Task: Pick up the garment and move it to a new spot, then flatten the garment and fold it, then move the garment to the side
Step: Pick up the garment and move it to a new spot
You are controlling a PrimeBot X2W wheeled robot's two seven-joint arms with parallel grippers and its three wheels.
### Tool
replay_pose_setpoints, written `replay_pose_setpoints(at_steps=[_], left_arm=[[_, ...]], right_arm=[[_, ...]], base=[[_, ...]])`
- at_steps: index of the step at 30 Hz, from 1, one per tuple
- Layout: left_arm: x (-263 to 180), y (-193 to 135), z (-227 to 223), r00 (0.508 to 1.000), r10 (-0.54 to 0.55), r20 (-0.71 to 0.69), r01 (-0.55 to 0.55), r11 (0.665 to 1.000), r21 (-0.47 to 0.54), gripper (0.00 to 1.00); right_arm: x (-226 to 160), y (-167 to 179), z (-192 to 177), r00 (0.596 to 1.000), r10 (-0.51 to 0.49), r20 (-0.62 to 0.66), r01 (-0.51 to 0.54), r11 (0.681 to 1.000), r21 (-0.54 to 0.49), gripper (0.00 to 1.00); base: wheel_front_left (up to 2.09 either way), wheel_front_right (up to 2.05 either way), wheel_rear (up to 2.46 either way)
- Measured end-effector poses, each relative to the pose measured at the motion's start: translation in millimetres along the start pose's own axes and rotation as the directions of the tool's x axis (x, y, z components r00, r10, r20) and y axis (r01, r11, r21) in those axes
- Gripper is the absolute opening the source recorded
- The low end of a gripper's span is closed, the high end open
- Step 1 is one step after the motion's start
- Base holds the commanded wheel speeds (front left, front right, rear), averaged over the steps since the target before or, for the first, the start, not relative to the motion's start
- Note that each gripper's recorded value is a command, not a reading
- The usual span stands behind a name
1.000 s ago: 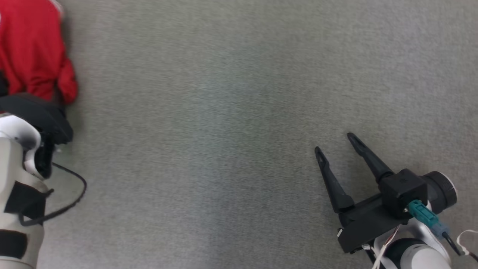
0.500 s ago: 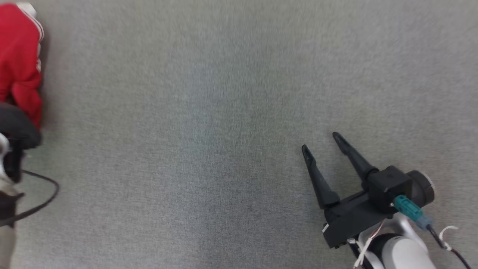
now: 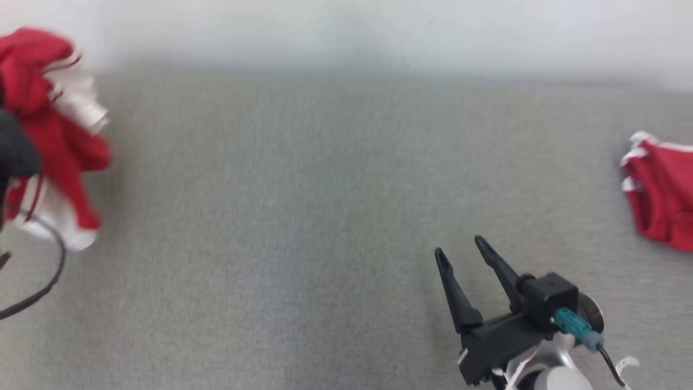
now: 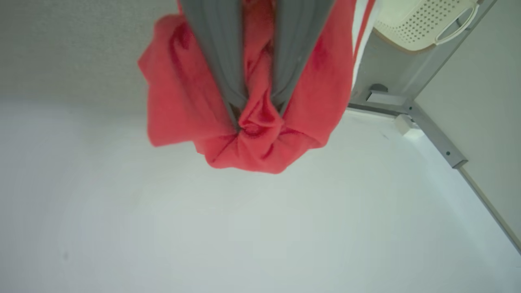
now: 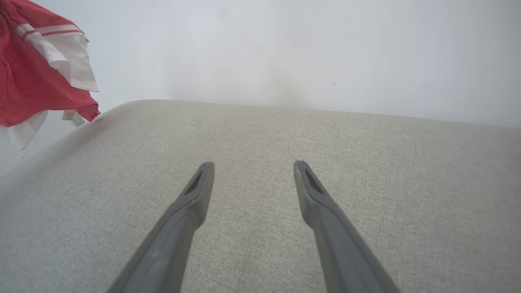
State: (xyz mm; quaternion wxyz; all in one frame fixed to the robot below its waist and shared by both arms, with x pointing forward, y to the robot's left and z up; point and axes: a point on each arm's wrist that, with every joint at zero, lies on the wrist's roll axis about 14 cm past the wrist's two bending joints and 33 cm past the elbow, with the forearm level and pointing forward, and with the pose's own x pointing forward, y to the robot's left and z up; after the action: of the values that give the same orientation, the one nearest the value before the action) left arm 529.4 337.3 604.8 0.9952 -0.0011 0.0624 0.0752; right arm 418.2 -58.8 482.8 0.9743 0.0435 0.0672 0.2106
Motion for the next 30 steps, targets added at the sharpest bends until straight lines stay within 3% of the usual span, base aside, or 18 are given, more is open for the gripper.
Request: replay_pose_setpoints(at_steps=[4, 8, 9, 10, 13, 16, 20, 30], left_arm=[[-17.7, -52.8, 70.0, 0.973, -0.124, 0.194, 0.129, 0.992, -0.012, 0.0], [-43.1, -127.0, 101.0, 0.905, -0.281, 0.321, 0.31, 0.95, -0.043, 0.0], [-50.4, -146.0, 104.3, 0.885, -0.319, 0.34, 0.352, 0.935, -0.038, 0.0], [-67.2, -186.1, 109.7, 0.839, -0.396, 0.373, 0.44, 0.897, -0.036, 0.0], [-92.6, -244.6, 108.4, 0.764, -0.513, 0.391, 0.568, 0.822, -0.032, 0.0], [-114.9, -293.4, 96.5, 0.698, -0.606, 0.381, 0.669, 0.742, -0.043, 0.0], [-126.4, -337.6, 60.7, 0.658, -0.686, 0.311, 0.731, 0.68, -0.045, 0.0], [-114.8, -378.2, -81.0, 0.677, -0.736, 0.016, 0.736, 0.676, -0.022, 0.02]], right_arm=[[-22.2, -10.3, 15.5, 0.997, -0.056, 0.045, 0.056, 0.998, -0.009, 1.0], [-45.4, -28.1, 27.5, 0.988, -0.129, 0.081, 0.131, 0.991, -0.017, 1.0], [-51.4, -32.7, 29.4, 0.985, -0.148, 0.087, 0.15, 0.989, -0.017, 1.0], [-61.4, -39.6, 35.4, 0.979, -0.178, 0.104, 0.181, 0.983, -0.017, 1.0], [-76.8, -51.8, 42.1, 0.966, -0.227, 0.126, 0.23, 0.973, -0.007, 1.0], [-90.4, -61.0, 44.2, 0.954, -0.268, 0.137, 0.27, 0.963, 0.002, 1.0], [-104.1, -72.0, 40.1, 0.94, -0.315, 0.131, 0.315, 0.949, 0.023, 1.0], [-114.1, -91.1, 24.0, 0.92, -0.381, 0.088, 0.379, 0.925, 0.041, 1.0]], base=[[0.0, 0.0, 0.0], [0.0, 0.0, 0.0], [0.0, 0.0, 0.0], [0.0, 0.0, 0.0], [0.0, 0.0, 0.0], [0.0, 0.0, 0.0], [0.0, 0.0, 0.0], [0.0, 0.0, 0.0]])
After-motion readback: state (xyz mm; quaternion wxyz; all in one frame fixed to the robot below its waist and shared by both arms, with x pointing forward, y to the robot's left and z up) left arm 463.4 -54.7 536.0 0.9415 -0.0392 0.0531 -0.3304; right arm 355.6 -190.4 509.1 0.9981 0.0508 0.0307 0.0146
